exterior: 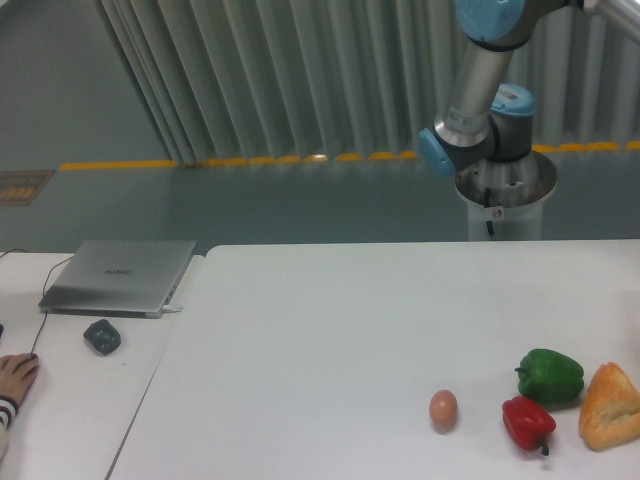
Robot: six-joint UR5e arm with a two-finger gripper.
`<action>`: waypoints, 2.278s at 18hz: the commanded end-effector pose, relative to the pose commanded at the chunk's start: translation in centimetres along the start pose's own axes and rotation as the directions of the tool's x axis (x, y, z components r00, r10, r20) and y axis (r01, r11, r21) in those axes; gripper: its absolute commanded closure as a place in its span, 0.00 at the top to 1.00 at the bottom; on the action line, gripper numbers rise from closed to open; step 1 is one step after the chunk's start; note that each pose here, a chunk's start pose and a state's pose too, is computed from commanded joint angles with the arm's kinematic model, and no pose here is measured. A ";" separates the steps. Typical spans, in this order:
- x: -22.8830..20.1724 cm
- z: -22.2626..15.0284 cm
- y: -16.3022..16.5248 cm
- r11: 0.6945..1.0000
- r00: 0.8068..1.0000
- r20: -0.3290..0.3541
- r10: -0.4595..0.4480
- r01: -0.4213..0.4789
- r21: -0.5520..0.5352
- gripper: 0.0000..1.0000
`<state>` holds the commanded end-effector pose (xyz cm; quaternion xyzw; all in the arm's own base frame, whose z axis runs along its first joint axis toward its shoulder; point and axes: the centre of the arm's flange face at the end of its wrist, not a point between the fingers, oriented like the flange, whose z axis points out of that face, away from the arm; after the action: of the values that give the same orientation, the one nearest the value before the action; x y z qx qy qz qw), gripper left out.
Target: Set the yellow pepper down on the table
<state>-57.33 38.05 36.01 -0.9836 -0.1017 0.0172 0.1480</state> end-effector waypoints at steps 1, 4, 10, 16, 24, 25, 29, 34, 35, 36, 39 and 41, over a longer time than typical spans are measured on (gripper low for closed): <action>-0.3 0.2 0.5 1.000 1.000 0.010 -0.003 0.004 -0.018 1.00; -1.3 0.7 1.2 0.998 0.999 0.031 -0.008 0.010 -0.059 1.00; -2.1 0.3 2.0 0.997 0.999 0.043 0.005 -0.002 -0.078 1.00; -3.1 0.9 3.1 0.993 0.999 0.052 0.016 -0.010 -0.120 1.00; -3.4 0.5 3.6 0.980 0.994 0.104 0.020 0.001 -0.200 1.00; -3.4 0.6 3.9 0.977 0.994 0.109 0.020 0.004 -0.213 1.00; -3.9 1.2 4.6 0.972 0.994 0.109 0.012 0.014 -0.235 1.00; -3.6 1.7 4.7 0.960 0.992 0.125 0.021 0.015 -0.278 1.00; -3.6 2.2 4.7 0.959 0.993 0.121 0.011 0.024 -0.281 1.00; -3.5 2.3 4.7 0.959 0.992 0.123 0.002 0.033 -0.282 1.00; -3.6 3.2 5.2 0.958 0.994 0.106 -0.009 0.039 -0.285 1.00; -3.0 4.4 6.0 0.955 0.996 0.085 -0.017 0.042 -0.295 1.00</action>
<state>-59.42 33.11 30.07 -0.9915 -0.1238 0.0397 -0.0050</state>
